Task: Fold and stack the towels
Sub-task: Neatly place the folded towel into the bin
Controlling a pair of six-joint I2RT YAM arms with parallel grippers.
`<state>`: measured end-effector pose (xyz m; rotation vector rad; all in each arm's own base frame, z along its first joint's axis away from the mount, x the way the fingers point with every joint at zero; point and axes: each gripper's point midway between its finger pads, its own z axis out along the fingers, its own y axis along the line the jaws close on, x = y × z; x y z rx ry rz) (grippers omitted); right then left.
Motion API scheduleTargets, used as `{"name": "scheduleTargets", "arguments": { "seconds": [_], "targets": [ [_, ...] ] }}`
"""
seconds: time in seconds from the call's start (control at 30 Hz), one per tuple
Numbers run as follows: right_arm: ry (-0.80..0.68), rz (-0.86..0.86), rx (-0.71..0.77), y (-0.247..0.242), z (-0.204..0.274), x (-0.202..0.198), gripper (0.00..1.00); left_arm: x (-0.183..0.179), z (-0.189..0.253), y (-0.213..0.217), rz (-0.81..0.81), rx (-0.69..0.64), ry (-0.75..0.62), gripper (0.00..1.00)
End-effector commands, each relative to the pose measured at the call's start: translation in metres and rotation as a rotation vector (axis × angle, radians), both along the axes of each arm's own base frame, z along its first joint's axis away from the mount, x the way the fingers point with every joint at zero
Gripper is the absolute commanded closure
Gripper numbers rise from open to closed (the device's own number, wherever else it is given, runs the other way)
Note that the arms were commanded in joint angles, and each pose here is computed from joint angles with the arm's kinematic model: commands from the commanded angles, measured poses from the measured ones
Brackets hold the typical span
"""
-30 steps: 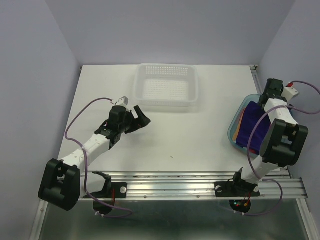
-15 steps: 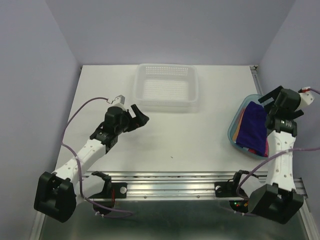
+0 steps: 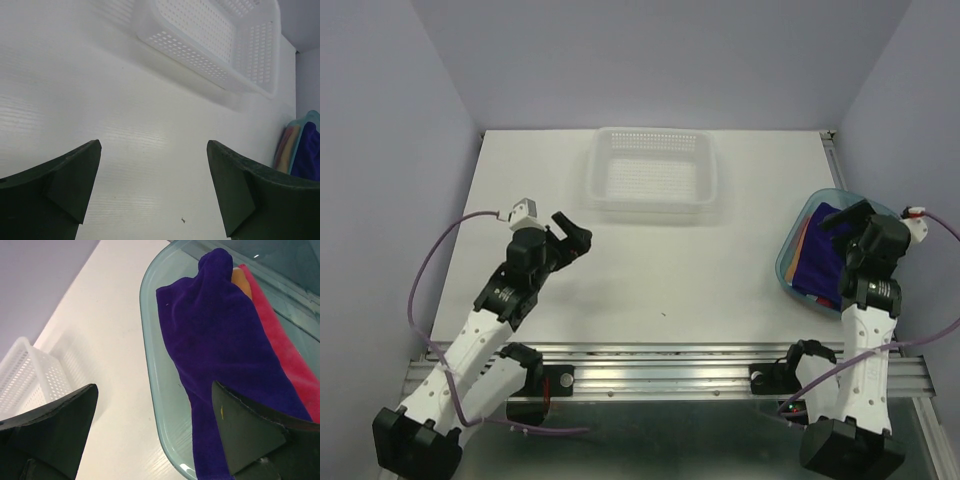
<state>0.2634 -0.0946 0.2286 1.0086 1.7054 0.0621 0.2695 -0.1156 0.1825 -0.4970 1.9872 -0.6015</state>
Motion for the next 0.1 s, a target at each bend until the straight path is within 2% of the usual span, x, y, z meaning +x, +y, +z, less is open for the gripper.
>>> {"name": "scheduleTargets", "arguments": {
  "seconds": [0.0, 0.07],
  "targets": [
    [-0.057, -0.053, 0.002, -0.0062, 0.0130, -0.0019, 0.00, 0.0029, 0.0150, 0.0112, 0.076, -0.002, -0.019, 0.01],
    [-0.065, -0.054, -0.006, -0.0062, 0.0168, -0.0039, 0.00, 0.0037, 0.0194, 0.0105, 0.071, -0.001, -0.027, 0.01]
  ]
}}
